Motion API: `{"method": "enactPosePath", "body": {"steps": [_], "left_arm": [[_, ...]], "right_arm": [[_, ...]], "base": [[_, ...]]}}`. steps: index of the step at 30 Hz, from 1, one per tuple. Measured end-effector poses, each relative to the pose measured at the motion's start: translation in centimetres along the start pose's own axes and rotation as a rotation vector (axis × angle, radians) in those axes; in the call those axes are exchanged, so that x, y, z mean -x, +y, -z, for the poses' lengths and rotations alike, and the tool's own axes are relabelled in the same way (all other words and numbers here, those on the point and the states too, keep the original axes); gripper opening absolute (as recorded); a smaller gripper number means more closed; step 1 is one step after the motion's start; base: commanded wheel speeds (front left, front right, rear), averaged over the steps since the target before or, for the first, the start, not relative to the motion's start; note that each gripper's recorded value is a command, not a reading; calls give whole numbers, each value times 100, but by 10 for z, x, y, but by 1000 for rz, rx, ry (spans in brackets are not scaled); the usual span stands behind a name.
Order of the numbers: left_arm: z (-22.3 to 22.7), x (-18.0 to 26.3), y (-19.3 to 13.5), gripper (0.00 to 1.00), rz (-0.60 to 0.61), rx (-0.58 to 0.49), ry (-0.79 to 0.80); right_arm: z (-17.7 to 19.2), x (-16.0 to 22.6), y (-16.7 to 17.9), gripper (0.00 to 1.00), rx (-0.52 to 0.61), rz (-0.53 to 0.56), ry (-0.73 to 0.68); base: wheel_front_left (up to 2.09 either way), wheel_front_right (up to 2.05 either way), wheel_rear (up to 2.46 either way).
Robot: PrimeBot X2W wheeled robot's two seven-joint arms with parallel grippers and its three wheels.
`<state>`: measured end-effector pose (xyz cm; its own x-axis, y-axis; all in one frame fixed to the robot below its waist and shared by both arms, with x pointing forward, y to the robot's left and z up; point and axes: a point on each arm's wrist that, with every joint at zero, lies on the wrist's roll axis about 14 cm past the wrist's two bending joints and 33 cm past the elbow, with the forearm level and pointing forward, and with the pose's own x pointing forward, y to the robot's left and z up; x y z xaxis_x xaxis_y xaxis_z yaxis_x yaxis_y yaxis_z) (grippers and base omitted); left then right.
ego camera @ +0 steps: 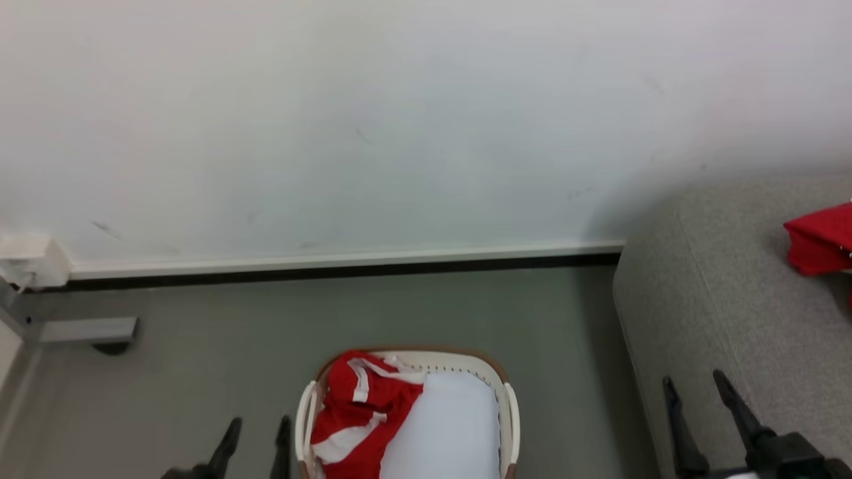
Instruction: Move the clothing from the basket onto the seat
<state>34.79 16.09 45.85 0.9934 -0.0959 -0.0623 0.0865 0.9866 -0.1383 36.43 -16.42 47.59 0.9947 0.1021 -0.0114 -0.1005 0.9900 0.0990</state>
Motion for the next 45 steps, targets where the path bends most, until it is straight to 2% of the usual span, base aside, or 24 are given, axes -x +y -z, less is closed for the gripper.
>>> {"method": "enactPosePath", "body": {"steps": [7, 11, 18, 23, 26, 34, 45], "left_arm": [[16, -68, -43, 100, 164, -69, 63], [41, -117, -58, 100, 243, -141, 168], [130, -177, -58, 100, 292, -235, 456], [213, -180, -43, 100, 278, -303, 718], [247, -181, -35, 100, 264, -334, 811], [288, -193, -24, 100, 242, -415, 880], [273, -215, -18, 100, 224, -454, 801]], "right_arm": [[-7, -37, -12, 100, 16, 18, -26], [-5, -65, -23, 100, 17, 36, -35], [31, -99, -48, 100, -2, 88, 20], [68, -105, -63, 100, -11, 124, 98], [87, -104, -71, 100, -12, 143, 138], [111, -102, -84, 100, 0, 171, 193], [110, -104, -80, 100, -12, 162, 189]], "base": [[0, 0, 0], [0, 0, 0], [0, 0, 0], [0, 0, 0], [0, 0, 0], [0, 0, 0], [0, 0, 0]]}}
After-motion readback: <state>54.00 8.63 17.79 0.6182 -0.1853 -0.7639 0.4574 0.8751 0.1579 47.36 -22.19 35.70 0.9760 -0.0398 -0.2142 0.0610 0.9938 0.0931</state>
